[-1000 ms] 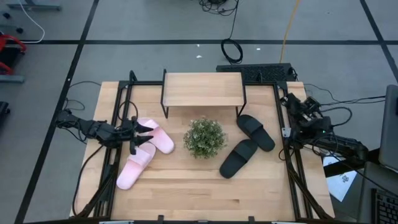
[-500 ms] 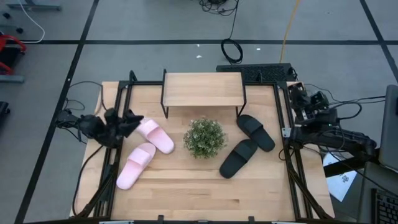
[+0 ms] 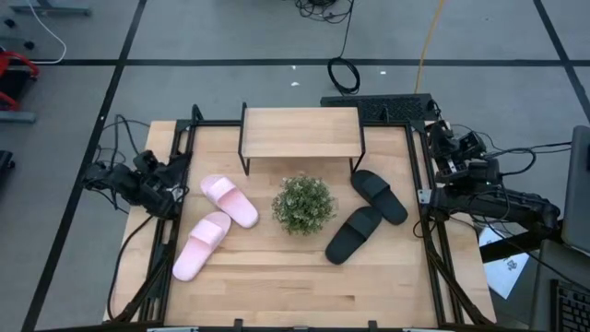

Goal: Pick and place slides into the shelf
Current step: Put the bottom pink slipper on the shelf

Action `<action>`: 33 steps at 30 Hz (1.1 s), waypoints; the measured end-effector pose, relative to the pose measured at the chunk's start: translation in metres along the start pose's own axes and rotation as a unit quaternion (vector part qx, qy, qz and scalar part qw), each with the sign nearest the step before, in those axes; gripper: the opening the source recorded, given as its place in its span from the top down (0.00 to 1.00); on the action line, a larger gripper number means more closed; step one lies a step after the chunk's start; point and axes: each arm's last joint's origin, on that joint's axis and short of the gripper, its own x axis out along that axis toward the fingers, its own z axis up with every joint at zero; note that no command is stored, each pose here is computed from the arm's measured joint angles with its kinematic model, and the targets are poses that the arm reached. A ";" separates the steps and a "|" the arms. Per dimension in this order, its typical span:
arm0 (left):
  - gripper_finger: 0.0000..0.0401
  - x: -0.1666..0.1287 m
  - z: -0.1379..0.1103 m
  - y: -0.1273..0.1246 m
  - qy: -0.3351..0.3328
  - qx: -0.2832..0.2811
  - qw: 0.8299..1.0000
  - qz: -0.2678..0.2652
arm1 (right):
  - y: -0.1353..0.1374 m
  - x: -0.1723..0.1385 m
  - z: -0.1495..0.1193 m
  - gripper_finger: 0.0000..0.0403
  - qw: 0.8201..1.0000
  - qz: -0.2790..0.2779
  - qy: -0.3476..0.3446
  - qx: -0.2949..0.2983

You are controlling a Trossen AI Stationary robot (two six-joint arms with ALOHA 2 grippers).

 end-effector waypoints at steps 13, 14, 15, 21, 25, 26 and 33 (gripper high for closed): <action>0.53 0.075 0.042 -0.056 0.225 0.161 0.953 0.126 | 0.006 0.002 0.009 1.00 0.995 0.042 -0.064 -0.061; 0.53 0.081 0.047 -0.060 0.248 0.165 0.944 0.142 | 0.007 0.004 0.010 1.00 0.995 0.049 -0.063 -0.062; 0.53 0.086 0.052 -0.065 0.271 0.165 0.935 0.157 | 0.008 0.005 0.012 1.00 0.994 0.053 -0.065 -0.063; 0.53 0.107 0.070 -0.084 0.384 0.132 0.881 0.243 | 0.019 0.018 0.025 1.00 0.986 0.118 -0.064 -0.099; 0.53 0.114 0.062 -0.089 0.467 0.112 0.828 0.289 | 0.023 0.032 0.029 1.00 0.984 0.118 -0.027 -0.128; 0.53 0.114 0.057 -0.088 0.488 0.112 0.811 0.302 | 0.024 0.035 0.029 1.00 0.984 0.112 -0.012 -0.138; 0.53 0.109 0.011 -0.080 0.587 0.097 0.684 0.422 | 0.023 0.056 0.026 1.00 0.969 0.075 0.100 -0.212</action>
